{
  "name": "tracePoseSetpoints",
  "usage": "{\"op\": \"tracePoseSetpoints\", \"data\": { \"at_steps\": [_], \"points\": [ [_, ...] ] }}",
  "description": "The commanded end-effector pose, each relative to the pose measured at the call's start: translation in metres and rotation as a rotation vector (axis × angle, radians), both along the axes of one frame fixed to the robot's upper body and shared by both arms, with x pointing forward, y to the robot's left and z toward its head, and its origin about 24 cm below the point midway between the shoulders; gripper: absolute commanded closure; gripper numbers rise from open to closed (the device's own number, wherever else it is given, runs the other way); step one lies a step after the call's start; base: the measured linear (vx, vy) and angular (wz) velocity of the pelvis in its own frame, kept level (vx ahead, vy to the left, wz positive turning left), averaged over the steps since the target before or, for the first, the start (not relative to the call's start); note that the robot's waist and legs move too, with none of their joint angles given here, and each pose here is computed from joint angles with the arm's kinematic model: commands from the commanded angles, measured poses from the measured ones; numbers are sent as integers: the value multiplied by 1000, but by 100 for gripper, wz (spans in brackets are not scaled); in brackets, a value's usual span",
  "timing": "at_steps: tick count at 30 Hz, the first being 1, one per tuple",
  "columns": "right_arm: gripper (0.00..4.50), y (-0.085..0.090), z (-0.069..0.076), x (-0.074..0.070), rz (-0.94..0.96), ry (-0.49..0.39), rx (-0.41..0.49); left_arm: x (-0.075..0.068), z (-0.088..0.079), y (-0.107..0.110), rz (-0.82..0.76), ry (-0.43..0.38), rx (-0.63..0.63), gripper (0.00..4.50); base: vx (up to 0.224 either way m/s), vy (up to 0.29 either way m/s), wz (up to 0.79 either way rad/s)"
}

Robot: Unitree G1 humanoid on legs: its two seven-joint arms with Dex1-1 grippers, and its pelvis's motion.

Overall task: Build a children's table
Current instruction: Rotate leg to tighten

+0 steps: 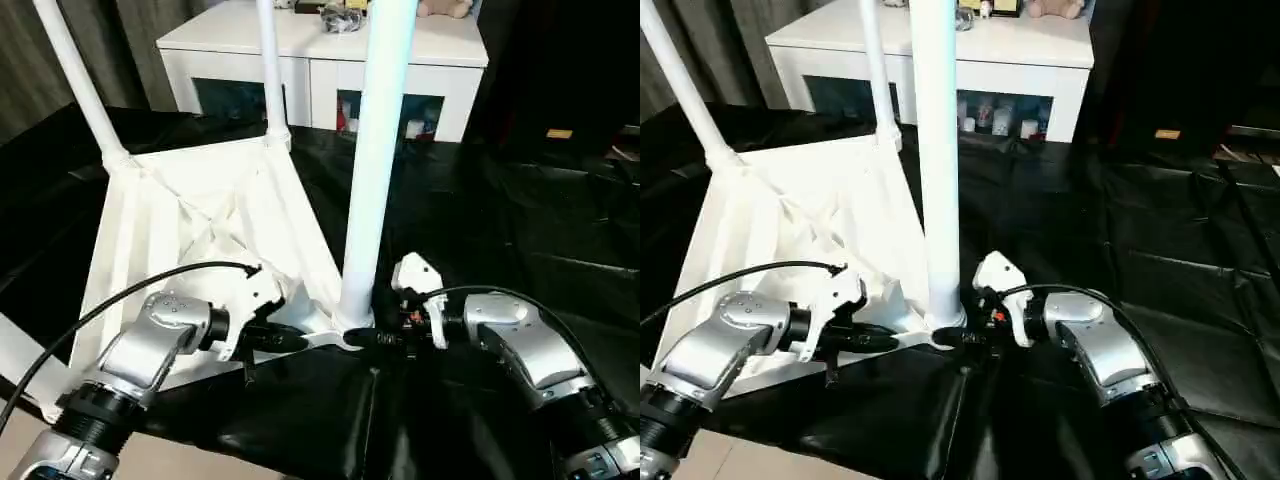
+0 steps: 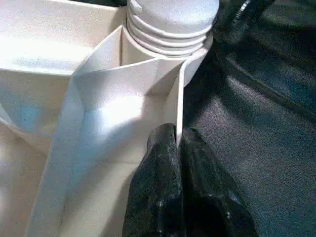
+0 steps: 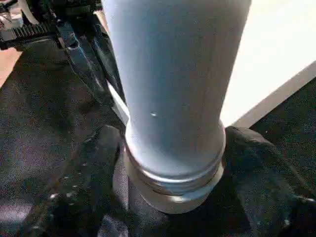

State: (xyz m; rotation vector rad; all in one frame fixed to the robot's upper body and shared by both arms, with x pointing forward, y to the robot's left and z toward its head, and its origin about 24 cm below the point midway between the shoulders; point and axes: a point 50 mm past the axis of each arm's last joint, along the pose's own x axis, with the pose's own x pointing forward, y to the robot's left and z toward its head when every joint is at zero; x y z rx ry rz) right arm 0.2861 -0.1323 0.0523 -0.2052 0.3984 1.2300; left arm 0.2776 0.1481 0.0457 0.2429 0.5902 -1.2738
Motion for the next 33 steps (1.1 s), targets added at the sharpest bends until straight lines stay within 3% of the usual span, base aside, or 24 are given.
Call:
{"op": "tracePoseSetpoints", "data": {
  "at_steps": [1,9,14,16,21,25,28,31,33],
  "points": [
    [150,2,1,-2,24,4,6,-6,0,-4,-49,38,-27,450,0,0,0],
    [179,6,-1,2,-49,-8,50,-5,-3,-5,-27,32,-20,450,0,0,0],
    [180,17,-19,11,-304,-19,35,12,-17,-15,156,-55,42,450,-10,-1,0],
    [180,27,-28,17,-504,-21,28,25,-22,-29,299,-95,52,450,0,0,0],
    [181,34,-35,22,-729,-29,-5,39,-25,-44,481,-131,70,450,0,0,0],
    [181,40,-36,26,-831,-111,-60,50,-26,-56,607,-174,79,450,0,0,0],
    [181,42,-35,30,-875,-79,-23,53,-25,-64,614,-180,64,450,0,0,0],
    [181,44,-26,33,-817,-103,39,49,-23,-70,514,-165,37,450,0,0,0],
    [157,42,-23,33,-792,-119,50,44,-23,-70,448,-149,33,450,0,0,0]
  ]
}}
